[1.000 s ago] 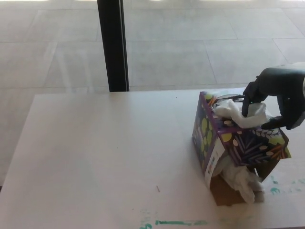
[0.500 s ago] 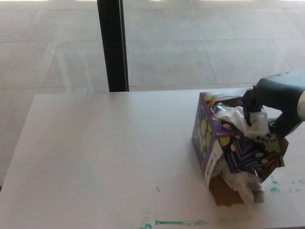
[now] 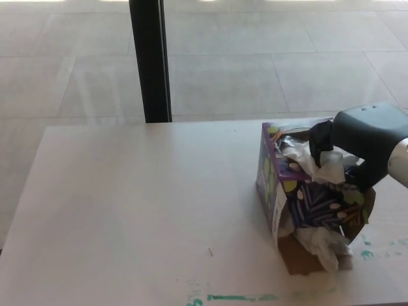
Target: The robot uses its right hand to pull out a tissue from the tissue box kept in the middle of the desk and put it on the right side
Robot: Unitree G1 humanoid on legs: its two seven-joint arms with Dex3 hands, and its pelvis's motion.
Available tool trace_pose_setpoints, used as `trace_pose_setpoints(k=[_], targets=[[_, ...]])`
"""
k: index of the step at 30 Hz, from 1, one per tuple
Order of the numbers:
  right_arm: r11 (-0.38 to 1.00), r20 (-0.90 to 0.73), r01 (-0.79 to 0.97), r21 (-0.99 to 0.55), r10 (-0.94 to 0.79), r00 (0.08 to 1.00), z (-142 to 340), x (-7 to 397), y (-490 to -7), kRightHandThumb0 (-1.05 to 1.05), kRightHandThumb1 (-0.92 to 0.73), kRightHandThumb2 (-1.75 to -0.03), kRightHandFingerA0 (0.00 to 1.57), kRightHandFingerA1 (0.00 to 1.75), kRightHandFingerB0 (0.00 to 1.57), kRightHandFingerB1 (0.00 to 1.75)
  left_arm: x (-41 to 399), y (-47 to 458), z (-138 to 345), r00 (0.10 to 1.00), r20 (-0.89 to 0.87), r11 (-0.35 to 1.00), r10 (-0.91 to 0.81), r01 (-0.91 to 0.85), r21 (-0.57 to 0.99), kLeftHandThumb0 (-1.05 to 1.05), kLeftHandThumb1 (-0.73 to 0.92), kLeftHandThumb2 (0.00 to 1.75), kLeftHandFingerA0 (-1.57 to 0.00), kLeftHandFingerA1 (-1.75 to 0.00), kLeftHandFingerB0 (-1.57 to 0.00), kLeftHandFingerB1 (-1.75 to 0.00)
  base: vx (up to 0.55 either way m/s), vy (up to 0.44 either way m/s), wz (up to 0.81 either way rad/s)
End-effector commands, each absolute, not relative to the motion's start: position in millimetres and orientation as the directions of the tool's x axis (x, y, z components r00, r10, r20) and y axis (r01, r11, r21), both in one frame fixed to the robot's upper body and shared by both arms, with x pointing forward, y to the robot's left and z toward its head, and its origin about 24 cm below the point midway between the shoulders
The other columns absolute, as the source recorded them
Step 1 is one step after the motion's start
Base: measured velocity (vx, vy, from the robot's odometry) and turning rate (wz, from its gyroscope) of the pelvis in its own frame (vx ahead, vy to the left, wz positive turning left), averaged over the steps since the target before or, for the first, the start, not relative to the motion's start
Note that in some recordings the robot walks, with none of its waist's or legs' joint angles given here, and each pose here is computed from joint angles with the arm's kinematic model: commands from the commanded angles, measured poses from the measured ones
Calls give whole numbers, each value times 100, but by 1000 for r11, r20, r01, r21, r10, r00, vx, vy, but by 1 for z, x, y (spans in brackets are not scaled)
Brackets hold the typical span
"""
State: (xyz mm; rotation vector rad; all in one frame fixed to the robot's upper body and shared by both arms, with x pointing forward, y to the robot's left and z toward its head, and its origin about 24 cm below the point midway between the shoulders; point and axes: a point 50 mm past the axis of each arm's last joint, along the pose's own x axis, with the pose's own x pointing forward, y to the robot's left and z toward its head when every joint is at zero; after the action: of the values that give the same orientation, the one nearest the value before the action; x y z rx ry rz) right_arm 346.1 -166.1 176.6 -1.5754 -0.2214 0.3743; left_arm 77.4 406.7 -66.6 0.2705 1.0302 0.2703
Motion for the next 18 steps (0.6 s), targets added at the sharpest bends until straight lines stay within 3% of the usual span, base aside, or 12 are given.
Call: trace_pose_setpoints(k=[1, 2, 5, 6, 7, 8, 9, 12, 13, 16, 17, 18], targets=[[216, 370, 305, -927, 403, 837, 186, 334, -183, -22, -54, -101, 95, 175, 78, 137, 70, 415, -60, 503, -768, 913, 397, -134, 384, -86, 92, 75, -66, -54, -51, -43, 0, 0, 0], [215, 380, 319, -923, 389, 839, 193, 333, -188, -20, -51, -103, 96, 175, 84, 120, 70, 415, -60, 505, -766, 913, 398, -138, 384, -80, 76, 115, -62, -64, -47, -56, 0, 0, 0], [216, 388, 327, -920, 384, 838, 196, 333, -190, -20, -51, -103, 96, 175, 84, 120, 70, 415, -60, 506, -765, 913, 398, -139, 384, -80, 76, 115, -62, -64, -47, -56, 0, 0, 0], [213, 395, 337, -917, 376, 838, 201, 333, -194, -19, -50, -104, 96, 175, 85, 118, 71, 416, -59, 505, -764, 911, 402, -138, 388, -86, 92, 77, -66, -57, -52, -45, 0, 0, 0], [213, 407, 349, -912, 372, 834, 206, 334, -198, -19, -47, -107, 95, 174, 85, 123, 71, 416, -58, 506, -762, 911, 404, -144, 387, -81, 76, 115, -62, -65, -49, -56, 0, 0, 0], [214, 412, 355, -910, 371, 832, 208, 334, -199, -19, -47, -107, 95, 174, 85, 123, 71, 417, -58, 506, -761, 911, 405, -147, 387, -81, 76, 115, -62, -65, -49, -56, 0, 0, 0], [217, 426, 370, -903, 359, 830, 214, 335, -203, -27, -49, -114, 121, 133, 92, 110, 70, 417, -58, 508, -759, 909, 408, -152, 387, -90, 92, 77, -65, -56, -53, -45, 0, 0, 0], [220, 434, 377, -900, 357, 827, 216, 336, -204, -27, -49, -114, 121, 133, 92, 110, 69, 417, -58, 506, -759, 909, 410, -156, 387, -90, 92, 77, -65, -56, -53, -45, 0, 0, 0], [232, 458, 400, -887, 331, 825, 222, 337, -209, -28, -44, -110, 114, 157, 91, 117, 69, 417, -58, 506, -758, 908, 412, -153, 391, -81, 76, 116, -62, -64, -47, -55, 0, 0, 0], [245, 484, 424, -872, 296, 824, 227, 338, -213, -20, -52, -103, 99, 169, 80, 136, 69, 417, -58, 500, -760, 907, 416, -167, 387, -82, 76, 115, -62, -63, -48, -55, 0, 0, 0], [248, 490, 431, -868, 279, 826, 227, 339, -216, -21, -52, -101, 100, 169, 74, 140, 68, 417, -58, 499, -760, 907, 417, -168, 387, -91, 92, 76, -65, -54, -54, -44, 0, 0, 0], [249, 491, 432, -867, 279, 825, 227, 339, -216, -21, -52, -101, 100, 169, 74, 140, 68, 417, -58, 499, -760, 907, 417, -168, 387, -91, 92, 76, -65, -54, -54, -44, 0, 0, 0]])
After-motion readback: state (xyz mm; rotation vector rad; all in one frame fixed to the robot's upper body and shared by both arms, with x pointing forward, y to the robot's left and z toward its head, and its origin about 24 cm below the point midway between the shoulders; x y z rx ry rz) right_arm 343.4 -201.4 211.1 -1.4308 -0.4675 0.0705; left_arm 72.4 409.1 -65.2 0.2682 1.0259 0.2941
